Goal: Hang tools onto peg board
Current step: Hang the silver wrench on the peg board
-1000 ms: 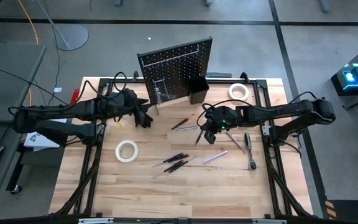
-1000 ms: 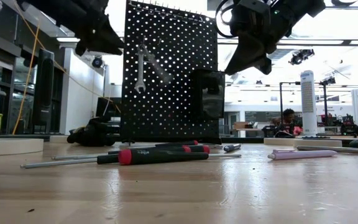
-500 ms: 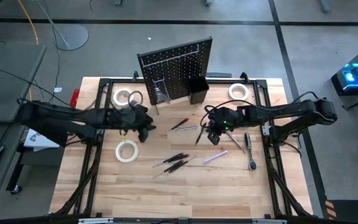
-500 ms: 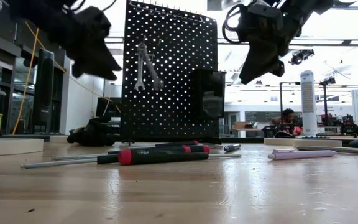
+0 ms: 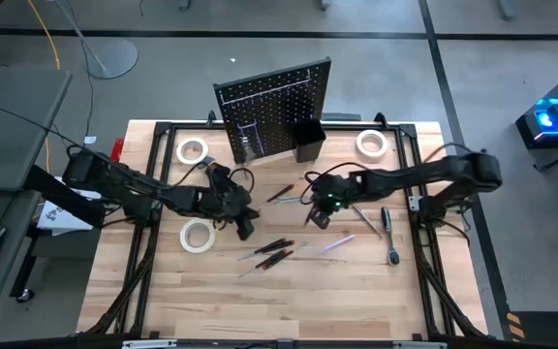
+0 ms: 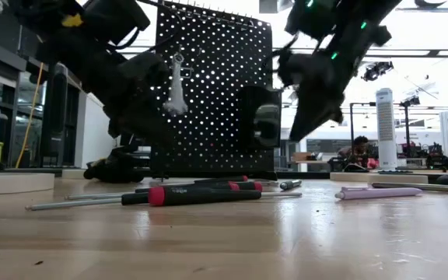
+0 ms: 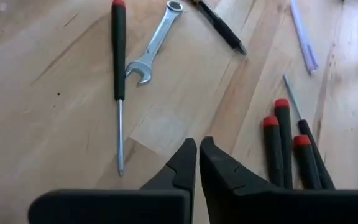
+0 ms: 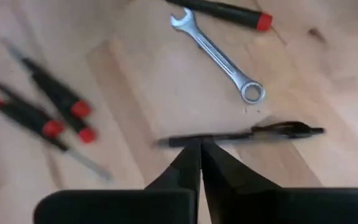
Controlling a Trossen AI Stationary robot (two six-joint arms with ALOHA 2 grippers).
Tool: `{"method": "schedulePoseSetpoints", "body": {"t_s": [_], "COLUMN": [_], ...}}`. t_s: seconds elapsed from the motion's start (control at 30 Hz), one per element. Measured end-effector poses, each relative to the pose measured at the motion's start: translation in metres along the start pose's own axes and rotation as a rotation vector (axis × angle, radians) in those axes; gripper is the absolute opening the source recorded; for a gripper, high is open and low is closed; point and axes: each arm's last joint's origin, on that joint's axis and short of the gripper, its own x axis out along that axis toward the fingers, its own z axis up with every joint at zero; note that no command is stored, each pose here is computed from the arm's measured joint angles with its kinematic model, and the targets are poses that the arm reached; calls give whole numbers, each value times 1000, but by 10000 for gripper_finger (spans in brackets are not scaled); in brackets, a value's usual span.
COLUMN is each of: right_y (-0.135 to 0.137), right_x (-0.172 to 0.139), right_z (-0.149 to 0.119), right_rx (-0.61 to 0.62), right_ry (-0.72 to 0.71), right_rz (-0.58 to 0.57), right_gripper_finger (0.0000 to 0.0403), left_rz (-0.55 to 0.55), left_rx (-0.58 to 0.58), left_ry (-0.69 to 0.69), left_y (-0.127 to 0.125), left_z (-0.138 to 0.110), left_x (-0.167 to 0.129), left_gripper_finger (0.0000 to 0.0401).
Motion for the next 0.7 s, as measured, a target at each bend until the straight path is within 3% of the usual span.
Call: {"method": "schedulePoseSetpoints", "body": {"t_s": [0.27,0.7], "right_y": [-19,-29], "right_x": [49,51], "right_z": [10,16], "right_rx": [108,88], "right_ry": [-61,-76], "right_rz": [-85,-88], "right_gripper_finger": [0,0], "left_rz": [-60,-33], "left_rx": [-30,-43], "left_ry": [-86,-96], "left_y": [-10,-13], "left_z": [9,5], "left_x": [-4,-5], "left_gripper_finger": [1,0]}}
